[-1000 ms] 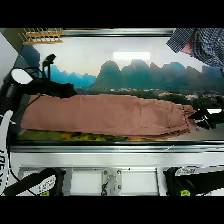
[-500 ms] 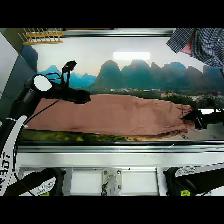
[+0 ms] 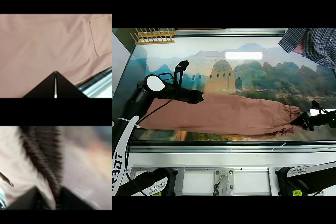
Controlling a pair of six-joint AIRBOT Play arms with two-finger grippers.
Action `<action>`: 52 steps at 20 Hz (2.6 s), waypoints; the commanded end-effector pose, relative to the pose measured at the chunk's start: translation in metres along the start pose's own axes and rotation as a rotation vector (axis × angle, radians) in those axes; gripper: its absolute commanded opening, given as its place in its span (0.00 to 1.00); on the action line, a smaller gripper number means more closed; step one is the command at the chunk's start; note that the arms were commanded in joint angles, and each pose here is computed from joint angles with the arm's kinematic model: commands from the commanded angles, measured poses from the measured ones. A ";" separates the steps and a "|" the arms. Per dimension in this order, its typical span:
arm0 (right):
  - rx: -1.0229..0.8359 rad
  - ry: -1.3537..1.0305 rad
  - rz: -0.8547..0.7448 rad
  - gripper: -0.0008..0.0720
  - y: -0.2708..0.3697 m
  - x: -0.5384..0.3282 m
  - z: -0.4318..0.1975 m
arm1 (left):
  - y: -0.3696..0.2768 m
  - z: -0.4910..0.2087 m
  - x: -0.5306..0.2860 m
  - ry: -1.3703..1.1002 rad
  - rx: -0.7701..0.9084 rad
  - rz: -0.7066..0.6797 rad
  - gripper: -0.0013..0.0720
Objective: Fold the clothes and pants, and hang the long-sleeved shirts on hangers.
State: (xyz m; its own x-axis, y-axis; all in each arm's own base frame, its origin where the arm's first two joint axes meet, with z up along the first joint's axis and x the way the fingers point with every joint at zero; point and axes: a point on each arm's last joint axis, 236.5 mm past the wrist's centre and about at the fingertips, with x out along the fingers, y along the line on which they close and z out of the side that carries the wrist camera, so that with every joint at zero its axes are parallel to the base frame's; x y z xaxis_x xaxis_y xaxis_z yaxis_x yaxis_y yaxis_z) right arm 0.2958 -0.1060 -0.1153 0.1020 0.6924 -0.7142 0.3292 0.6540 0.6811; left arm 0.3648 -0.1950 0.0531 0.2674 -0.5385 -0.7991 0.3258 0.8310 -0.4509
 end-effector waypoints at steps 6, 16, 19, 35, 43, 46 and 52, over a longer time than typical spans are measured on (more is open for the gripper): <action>-0.055 0.004 -0.063 0.04 0.004 -0.018 -0.006 | 0.001 0.002 0.004 -0.007 -0.002 0.002 0.02; -0.166 -0.038 -0.277 0.04 0.044 -0.114 -0.017 | -0.028 -0.043 0.143 0.200 0.043 -0.015 0.02; -0.211 -0.083 -0.288 0.04 0.065 -0.129 -0.019 | -0.042 -0.060 0.176 0.284 0.081 -0.027 0.02; -0.579 -0.309 0.083 0.04 0.221 -0.169 -0.018 | -0.043 -0.085 0.204 0.390 0.133 -0.010 0.02; -0.816 -0.378 0.249 0.04 0.317 -0.180 -0.037 | -0.044 -0.085 0.204 0.388 0.130 -0.013 0.02; -0.948 -0.330 0.313 0.04 0.363 -0.166 -0.055 | -0.044 -0.085 0.204 0.389 0.130 -0.013 0.02; -1.178 -0.299 0.384 0.04 0.457 -0.136 -0.091 | -0.044 -0.085 0.205 0.388 0.130 -0.013 0.02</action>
State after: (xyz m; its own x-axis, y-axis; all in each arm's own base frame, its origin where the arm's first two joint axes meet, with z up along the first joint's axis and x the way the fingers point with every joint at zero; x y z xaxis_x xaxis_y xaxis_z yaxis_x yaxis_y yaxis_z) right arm 0.3420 0.0851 0.2803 0.2645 0.8810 -0.3924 -0.7205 0.4510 0.5268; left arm 0.3279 -0.3300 -0.1237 -0.0917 -0.4363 -0.8951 0.4449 0.7863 -0.4288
